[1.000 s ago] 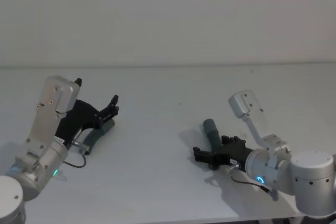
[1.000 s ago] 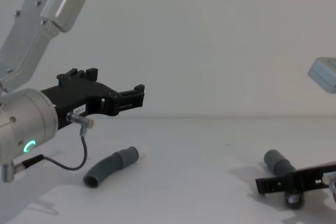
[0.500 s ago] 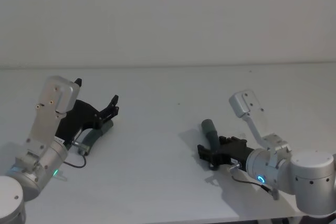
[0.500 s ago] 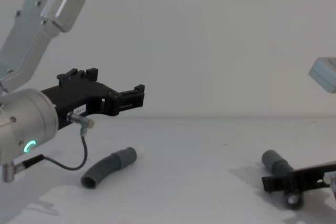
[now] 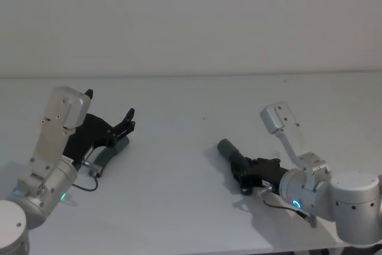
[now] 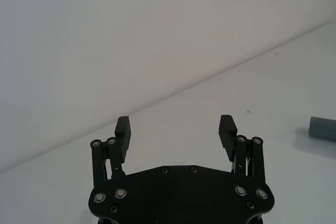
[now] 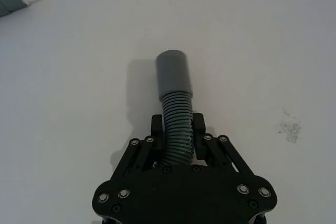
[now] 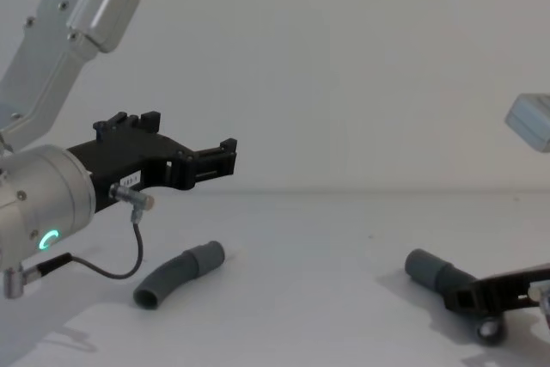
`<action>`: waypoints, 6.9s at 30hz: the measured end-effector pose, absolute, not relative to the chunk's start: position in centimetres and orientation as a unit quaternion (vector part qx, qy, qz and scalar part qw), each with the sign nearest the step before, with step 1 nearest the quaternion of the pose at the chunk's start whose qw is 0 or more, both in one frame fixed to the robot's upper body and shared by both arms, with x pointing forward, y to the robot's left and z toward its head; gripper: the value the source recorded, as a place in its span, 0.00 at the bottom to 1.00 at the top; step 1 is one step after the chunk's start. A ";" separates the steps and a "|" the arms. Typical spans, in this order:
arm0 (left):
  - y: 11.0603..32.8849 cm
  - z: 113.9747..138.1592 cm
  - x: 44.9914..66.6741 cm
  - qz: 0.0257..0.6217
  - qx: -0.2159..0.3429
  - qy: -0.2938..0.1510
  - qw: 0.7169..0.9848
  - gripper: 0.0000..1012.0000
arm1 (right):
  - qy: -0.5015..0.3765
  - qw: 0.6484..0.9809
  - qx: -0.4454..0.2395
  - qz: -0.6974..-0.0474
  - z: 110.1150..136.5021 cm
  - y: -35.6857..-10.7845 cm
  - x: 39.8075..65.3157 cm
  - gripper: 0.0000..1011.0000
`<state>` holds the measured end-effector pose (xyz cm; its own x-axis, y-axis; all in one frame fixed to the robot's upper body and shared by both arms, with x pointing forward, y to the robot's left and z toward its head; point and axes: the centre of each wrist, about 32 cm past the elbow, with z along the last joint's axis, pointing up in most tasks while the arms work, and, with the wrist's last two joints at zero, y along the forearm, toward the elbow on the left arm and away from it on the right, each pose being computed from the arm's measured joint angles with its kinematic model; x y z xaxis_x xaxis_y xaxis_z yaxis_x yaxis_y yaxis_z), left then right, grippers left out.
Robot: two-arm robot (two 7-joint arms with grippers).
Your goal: Use both hands to pick up one end of the pipe from the table, align the ends, and insert them.
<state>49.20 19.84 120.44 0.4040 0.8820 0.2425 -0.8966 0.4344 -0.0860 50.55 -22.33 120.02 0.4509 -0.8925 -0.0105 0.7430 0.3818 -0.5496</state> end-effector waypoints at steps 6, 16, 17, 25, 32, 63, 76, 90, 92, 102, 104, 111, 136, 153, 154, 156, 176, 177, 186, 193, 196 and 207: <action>19.8 120.4 49.2 0.531 0.029 -0.126 0.837 0.99 | 0.155 0.817 -0.242 -0.500 120.0 -22.3 50.5 0.25; 19.8 120.4 49.2 0.531 0.029 -0.126 0.837 0.99 | 0.143 0.821 -0.240 -0.498 120.1 -22.4 50.5 0.23; 19.8 120.4 49.2 0.531 0.029 -0.126 0.837 0.99 | 0.143 0.821 -0.240 -0.498 120.1 -22.4 50.5 0.23; 19.8 120.4 49.2 0.531 0.029 -0.126 0.837 0.99 | 0.110 0.833 -0.225 -0.493 121.1 -22.6 50.5 0.22; 19.8 120.4 49.2 0.531 0.029 -0.126 0.837 0.99 | 0.065 0.847 -0.196 -0.489 123.4 -22.8 50.8 0.22; 19.8 120.4 49.2 0.531 0.029 -0.126 0.837 0.99 | -0.086 0.914 -0.196 -0.344 129.4 -25.0 53.1 0.21; 19.8 120.4 49.2 0.531 0.029 -0.126 0.837 0.99 | -0.111 0.920 -0.273 -0.260 127.6 -26.3 55.0 0.21; 19.8 120.4 49.2 0.531 0.029 -0.126 0.837 0.99 | -0.120 0.916 -0.317 -0.213 126.3 -28.1 56.2 0.21; 19.8 120.4 49.2 0.531 0.029 -0.126 0.837 0.99 | -0.121 0.916 -0.319 -0.212 126.2 -28.2 56.2 0.21; 19.8 120.4 49.2 0.531 0.029 -0.126 0.837 0.99 | -0.129 0.915 -0.330 -0.190 126.3 -28.9 56.0 0.21; 19.8 120.4 49.2 0.531 0.029 -0.126 0.837 0.99 | -0.130 0.916 -0.330 -0.189 126.3 -28.9 56.0 0.21; 19.8 120.4 49.2 0.531 0.029 -0.126 0.837 0.99 | -0.136 0.918 -0.329 -0.172 126.8 -29.2 55.4 0.21; 19.8 120.8 49.1 0.530 0.026 -0.124 0.838 0.99 | -0.135 0.924 -0.314 -0.171 127.3 -30.3 54.3 0.21; 17.2 125.2 45.8 0.547 0.023 -0.045 0.836 0.99 | -0.134 0.925 -0.310 -0.173 127.3 -30.4 54.2 0.21; 17.1 125.4 45.7 0.547 0.025 -0.042 0.836 0.99 | -0.134 0.925 -0.310 -0.173 127.3 -30.4 54.2 0.21; 16.8 126.1 45.2 0.547 0.030 -0.032 0.836 0.99 | -0.134 0.925 -0.310 -0.173 127.3 -30.4 54.2 0.21; 19.0 129.4 44.7 0.517 0.097 0.001 0.850 0.99 | -0.133 0.926 -0.309 -0.173 127.3 -30.5 54.1 0.21; 19.1 129.5 44.9 0.516 0.100 0.002 0.851 0.99 | -0.133 0.926 -0.309 -0.173 127.3 -30.5 54.1 0.21; 20.8 129.2 46.2 0.496 0.116 0.013 0.861 0.99 | -0.133 0.925 -0.309 -0.173 127.3 -30.5 54.1 0.21; 21.8 128.7 47.4 0.478 0.116 0.021 0.870 0.99 | -0.133 0.926 -0.309 -0.173 127.3 -30.5 54.1 0.21; 22.3 128.4 47.9 0.474 0.116 0.024 0.873 0.99 | -0.133 0.926 -0.309 -0.173 127.3 -30.5 54.1 0.21; 23.5 127.5 49.1 0.460 0.120 0.034 0.879 0.99 | -0.133 0.926 -0.309 -0.173 127.3 -30.5 54.1 0.21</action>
